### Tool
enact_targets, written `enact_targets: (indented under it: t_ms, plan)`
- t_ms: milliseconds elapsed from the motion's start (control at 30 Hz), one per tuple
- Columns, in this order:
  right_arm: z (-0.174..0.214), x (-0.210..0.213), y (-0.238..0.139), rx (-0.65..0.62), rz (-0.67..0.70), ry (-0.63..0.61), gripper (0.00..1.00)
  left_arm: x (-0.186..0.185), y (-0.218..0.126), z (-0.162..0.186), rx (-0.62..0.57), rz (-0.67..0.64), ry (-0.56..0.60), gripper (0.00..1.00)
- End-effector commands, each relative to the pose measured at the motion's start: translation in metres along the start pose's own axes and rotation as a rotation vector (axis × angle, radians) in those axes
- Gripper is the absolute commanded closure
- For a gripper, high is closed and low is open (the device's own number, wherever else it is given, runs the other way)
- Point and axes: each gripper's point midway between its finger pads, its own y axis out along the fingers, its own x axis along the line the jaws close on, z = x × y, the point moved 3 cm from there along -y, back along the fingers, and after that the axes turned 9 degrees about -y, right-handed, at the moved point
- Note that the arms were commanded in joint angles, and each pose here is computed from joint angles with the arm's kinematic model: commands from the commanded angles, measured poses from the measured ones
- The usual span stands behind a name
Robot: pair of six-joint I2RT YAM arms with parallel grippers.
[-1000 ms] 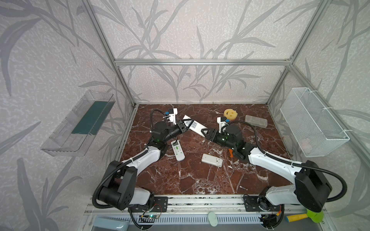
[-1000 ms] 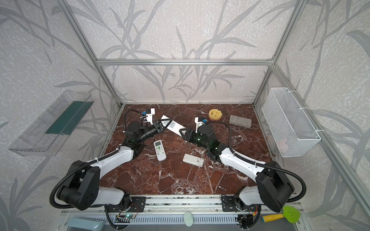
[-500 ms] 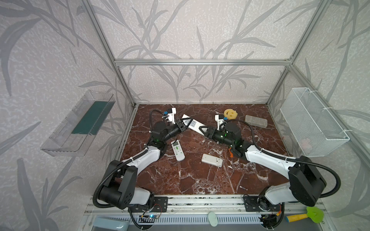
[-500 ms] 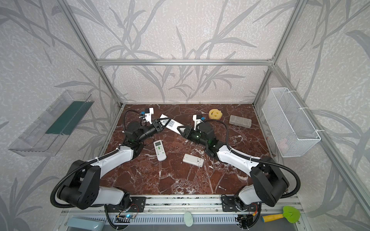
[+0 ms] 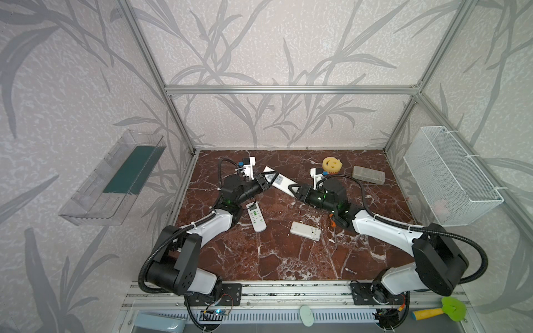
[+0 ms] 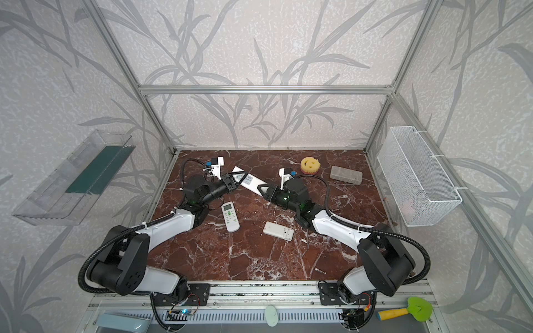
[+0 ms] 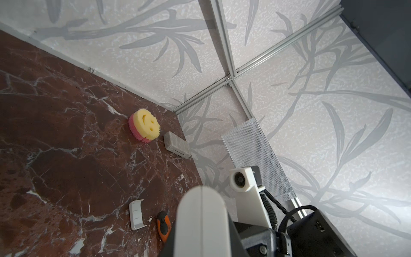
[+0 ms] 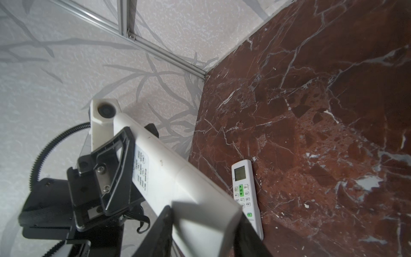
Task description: Unload the batteries from the remote control
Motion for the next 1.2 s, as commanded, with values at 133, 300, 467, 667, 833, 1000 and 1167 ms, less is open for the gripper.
enact_targets:
  t_ms: [133,300,467,667,833,1000,1167]
  plan:
    - [0.019,-0.03,0.004,0.054,0.102,-0.011,0.7,-0.032,0.003,0.006,0.044,0.116,0.067,1.0]
    - [0.018,-0.032,0.001,0.047,0.114,-0.007,0.5,-0.031,0.003,0.006,0.041,0.116,0.064,1.0]
    - [0.017,-0.035,-0.001,0.046,0.12,-0.006,0.59,-0.026,0.004,0.006,0.038,0.109,0.062,1.0]
    - [0.017,-0.051,-0.009,0.047,0.175,-0.022,0.73,-0.005,0.007,0.01,0.046,0.067,0.058,1.0]
    - [0.018,-0.07,-0.008,0.065,0.203,-0.013,0.75,0.011,0.015,0.01,0.046,0.073,0.023,1.0]
    - [0.016,-0.083,-0.002,0.068,0.181,0.025,0.77,0.032,0.027,0.011,0.054,0.07,-0.008,1.0]
    - [0.009,-0.087,0.0,0.047,0.154,0.028,0.86,0.052,0.036,0.012,0.056,0.051,-0.027,1.0]
